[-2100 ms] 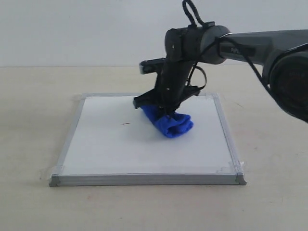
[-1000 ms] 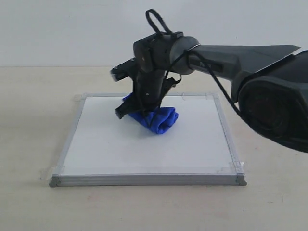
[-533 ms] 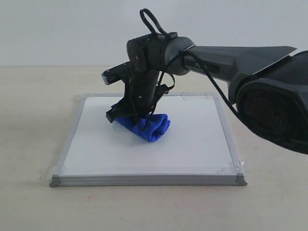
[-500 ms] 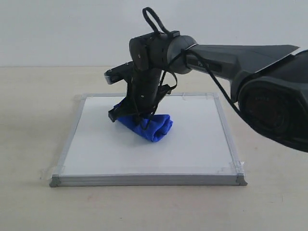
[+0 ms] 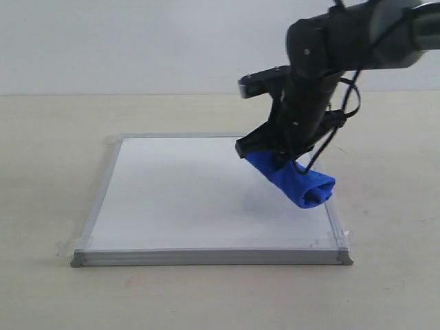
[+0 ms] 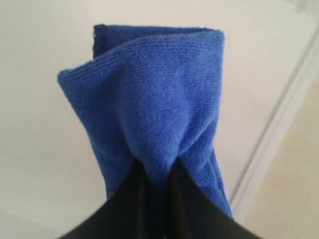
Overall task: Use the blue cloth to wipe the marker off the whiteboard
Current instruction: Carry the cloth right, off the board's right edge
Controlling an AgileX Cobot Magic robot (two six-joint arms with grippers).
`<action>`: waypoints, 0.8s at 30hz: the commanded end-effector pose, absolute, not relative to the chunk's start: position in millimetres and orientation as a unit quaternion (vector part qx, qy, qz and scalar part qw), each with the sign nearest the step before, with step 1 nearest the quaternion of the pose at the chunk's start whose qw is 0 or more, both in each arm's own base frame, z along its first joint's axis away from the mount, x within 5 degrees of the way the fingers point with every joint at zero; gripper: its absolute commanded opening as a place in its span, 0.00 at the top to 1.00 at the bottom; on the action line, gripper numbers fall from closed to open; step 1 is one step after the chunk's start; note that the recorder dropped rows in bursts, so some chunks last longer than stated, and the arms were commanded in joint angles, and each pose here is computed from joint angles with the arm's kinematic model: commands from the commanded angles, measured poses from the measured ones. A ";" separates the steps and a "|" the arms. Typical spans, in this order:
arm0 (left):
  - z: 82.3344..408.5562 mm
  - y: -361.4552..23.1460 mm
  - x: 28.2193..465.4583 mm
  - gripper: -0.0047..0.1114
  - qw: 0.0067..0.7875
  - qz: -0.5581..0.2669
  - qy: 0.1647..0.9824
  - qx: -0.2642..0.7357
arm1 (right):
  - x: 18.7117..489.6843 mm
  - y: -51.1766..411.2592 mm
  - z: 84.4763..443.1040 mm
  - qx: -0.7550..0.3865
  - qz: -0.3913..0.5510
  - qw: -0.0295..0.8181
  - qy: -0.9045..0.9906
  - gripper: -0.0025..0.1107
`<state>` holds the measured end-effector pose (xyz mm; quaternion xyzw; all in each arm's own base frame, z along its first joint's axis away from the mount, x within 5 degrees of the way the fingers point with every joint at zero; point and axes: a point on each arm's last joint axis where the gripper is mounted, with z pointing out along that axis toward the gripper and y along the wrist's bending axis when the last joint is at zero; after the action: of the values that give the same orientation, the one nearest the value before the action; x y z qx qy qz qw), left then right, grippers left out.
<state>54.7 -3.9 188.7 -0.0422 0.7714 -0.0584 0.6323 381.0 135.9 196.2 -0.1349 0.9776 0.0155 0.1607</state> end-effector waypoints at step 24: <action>187.4 -3.7 54.7 0.92 0.632 -0.054 0.772 -0.040 | 319.0 36.4 172.6 0.138 0.002 0.233 0.963 0.98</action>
<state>54.7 -3.9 188.7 -0.0422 0.7714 -0.0584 0.6323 317.9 41.4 176.1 0.1415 0.9619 0.0181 0.2331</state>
